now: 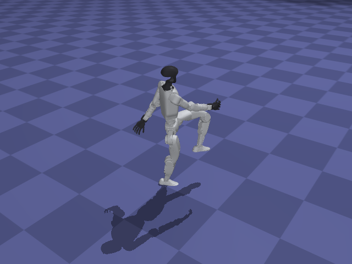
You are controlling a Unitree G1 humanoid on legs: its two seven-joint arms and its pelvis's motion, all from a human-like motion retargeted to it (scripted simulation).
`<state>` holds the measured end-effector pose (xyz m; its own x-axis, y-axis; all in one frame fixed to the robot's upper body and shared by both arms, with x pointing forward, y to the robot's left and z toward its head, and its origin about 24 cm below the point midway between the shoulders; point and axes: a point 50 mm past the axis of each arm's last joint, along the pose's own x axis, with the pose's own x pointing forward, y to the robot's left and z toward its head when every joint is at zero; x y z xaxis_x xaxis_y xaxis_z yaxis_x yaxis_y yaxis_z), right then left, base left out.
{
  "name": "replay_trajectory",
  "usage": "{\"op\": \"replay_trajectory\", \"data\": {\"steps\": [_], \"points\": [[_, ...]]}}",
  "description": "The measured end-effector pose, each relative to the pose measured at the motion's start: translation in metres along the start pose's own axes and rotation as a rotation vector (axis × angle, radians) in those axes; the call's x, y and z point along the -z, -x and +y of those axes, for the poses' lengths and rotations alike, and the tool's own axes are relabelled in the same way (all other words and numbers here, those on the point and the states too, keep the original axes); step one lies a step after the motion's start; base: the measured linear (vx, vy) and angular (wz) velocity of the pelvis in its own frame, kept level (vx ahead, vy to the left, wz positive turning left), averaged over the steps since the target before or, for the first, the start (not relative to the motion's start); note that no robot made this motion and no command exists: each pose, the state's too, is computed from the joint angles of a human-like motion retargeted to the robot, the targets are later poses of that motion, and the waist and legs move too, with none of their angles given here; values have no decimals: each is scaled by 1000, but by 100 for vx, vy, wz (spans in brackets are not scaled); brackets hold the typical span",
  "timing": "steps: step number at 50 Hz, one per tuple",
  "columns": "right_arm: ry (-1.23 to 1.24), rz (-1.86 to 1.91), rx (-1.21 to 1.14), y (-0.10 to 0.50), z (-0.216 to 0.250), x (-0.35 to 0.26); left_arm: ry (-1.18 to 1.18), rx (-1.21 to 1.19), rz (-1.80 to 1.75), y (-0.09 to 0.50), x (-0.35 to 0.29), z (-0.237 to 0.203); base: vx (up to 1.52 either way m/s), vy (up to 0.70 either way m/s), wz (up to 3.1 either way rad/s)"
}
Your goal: Upper body actions
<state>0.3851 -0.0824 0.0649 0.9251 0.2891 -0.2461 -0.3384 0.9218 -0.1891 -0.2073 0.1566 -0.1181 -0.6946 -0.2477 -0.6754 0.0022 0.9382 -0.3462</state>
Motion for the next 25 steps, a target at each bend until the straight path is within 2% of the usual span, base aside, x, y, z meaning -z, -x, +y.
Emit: {"op": "replay_trajectory", "data": {"steps": [5, 8, 12, 17, 22, 25], "points": [[17, 138, -25, 14, 4, 53, 408, -41, -275, 11, -49, 2, -2, 2, 120], [21, 281, -48, 33, 11, 99, 513, 13, -324, 16, -64, 1, 1, 15, 109], [-5, 526, -103, 70, 34, 166, 596, 70, -312, 21, -73, -2, 1, 19, 91], [-124, 848, -172, 140, 71, 238, 689, -3, -336, 28, -80, 11, 6, 23, 72], [-143, 1090, -171, 205, 84, 280, 665, -90, -433, 46, -105, 30, -8, 24, 122], [-118, 1174, -170, 224, 83, 289, 617, -137, -501, 61, -125, 37, -24, 24, 82]]}}
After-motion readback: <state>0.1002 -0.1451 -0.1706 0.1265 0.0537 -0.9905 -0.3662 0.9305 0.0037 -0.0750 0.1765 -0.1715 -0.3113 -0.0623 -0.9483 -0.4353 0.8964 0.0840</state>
